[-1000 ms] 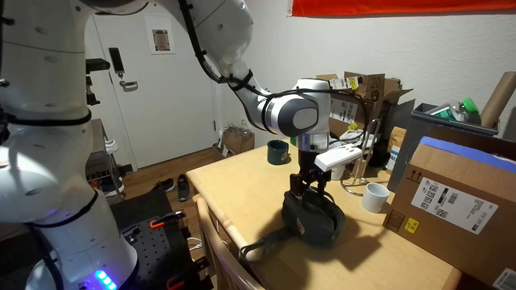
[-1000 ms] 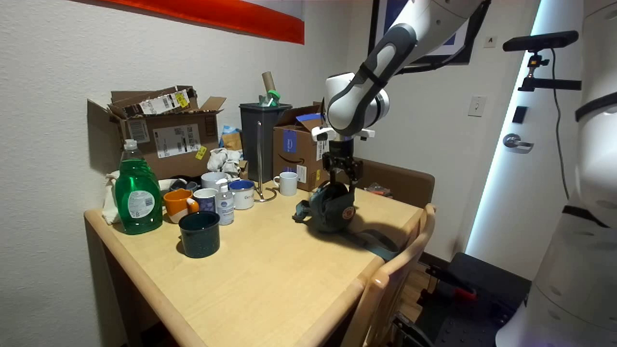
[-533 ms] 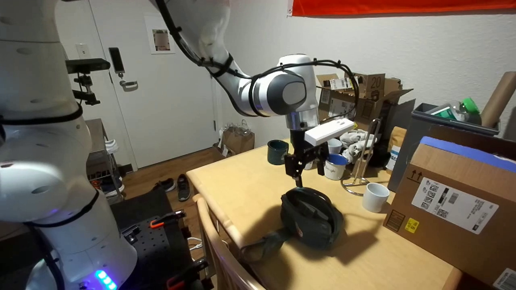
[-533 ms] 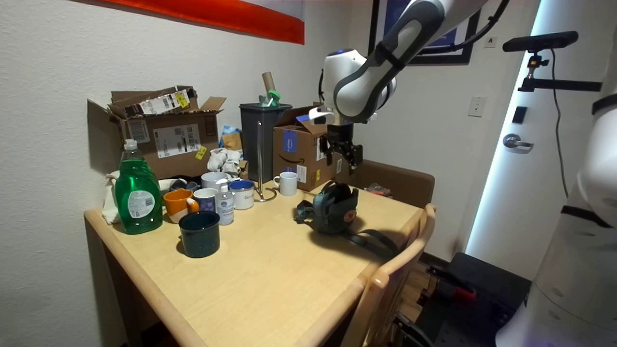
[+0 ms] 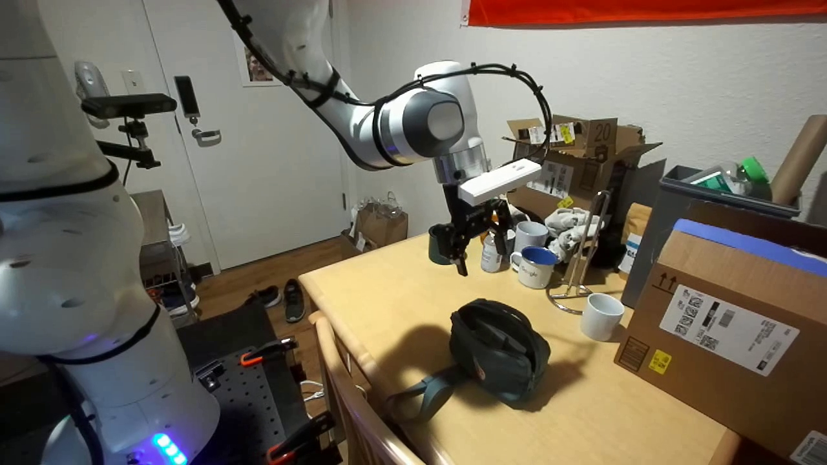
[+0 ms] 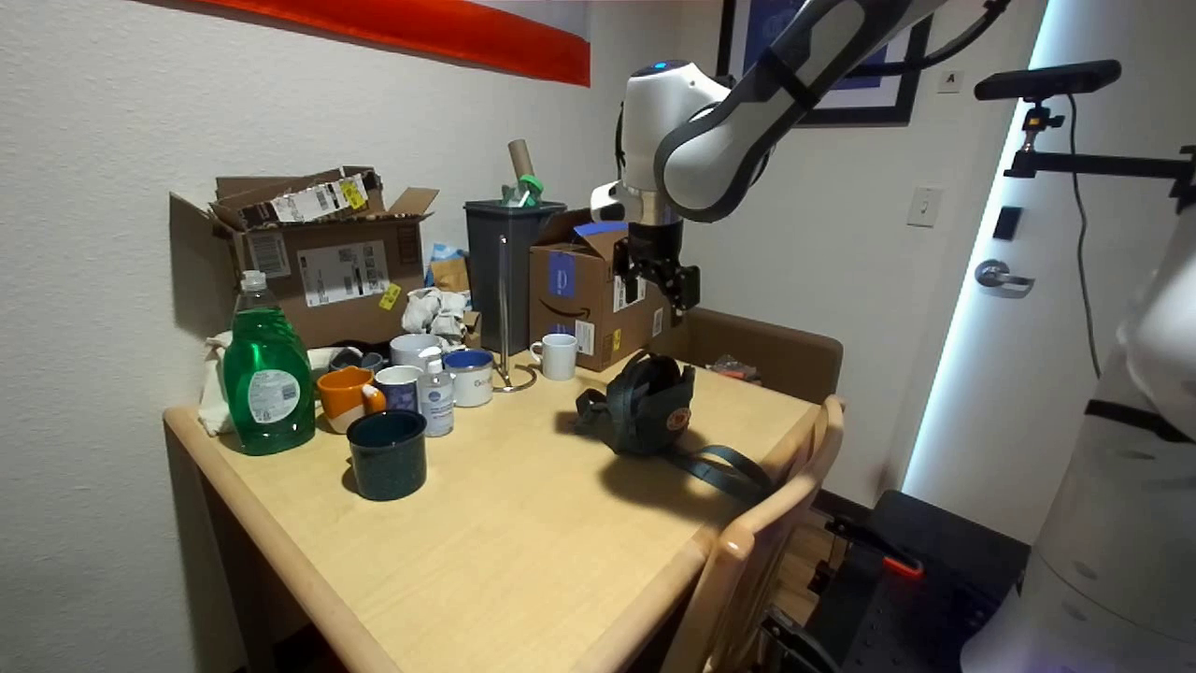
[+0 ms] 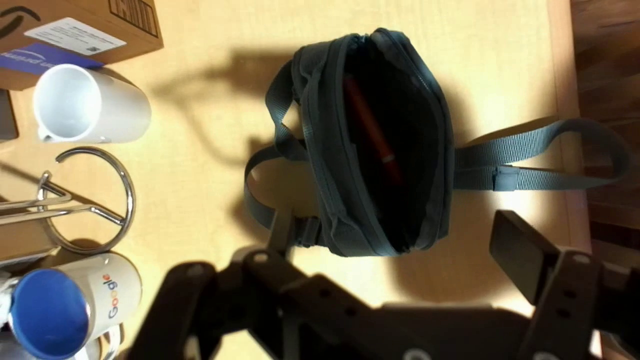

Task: Put the orange sharpie in the bag

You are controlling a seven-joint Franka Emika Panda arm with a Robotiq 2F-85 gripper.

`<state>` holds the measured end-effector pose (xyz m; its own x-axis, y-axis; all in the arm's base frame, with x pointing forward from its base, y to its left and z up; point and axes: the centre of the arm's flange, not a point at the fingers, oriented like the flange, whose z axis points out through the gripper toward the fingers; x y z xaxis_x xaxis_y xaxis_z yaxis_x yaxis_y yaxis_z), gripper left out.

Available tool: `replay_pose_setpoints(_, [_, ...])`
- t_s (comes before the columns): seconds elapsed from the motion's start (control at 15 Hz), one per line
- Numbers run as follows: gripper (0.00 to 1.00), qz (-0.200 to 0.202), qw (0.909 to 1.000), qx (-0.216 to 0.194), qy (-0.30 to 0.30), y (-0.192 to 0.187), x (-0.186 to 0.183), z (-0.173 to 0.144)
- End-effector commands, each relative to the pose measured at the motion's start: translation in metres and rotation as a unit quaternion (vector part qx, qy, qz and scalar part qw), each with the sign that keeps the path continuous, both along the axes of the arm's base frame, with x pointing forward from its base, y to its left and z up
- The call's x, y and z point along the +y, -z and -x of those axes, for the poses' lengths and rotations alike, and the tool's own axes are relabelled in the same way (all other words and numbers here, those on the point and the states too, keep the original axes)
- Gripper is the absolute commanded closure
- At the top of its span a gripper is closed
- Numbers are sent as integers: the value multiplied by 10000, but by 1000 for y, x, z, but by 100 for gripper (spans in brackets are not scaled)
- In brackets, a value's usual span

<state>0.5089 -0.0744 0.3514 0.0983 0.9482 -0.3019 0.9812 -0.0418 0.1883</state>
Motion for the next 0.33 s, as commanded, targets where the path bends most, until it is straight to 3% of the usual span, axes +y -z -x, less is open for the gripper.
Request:
replay_pose_setpoints(0.0, [0,22,9995,-36,310,-10,19,15])
replay_pose_setpoints(0.07, [0,-13,9999,-19,141,-3,9,2])
replay_pose_setpoints(0.27, [0,-15,9998,-18,182,-4,15,4])
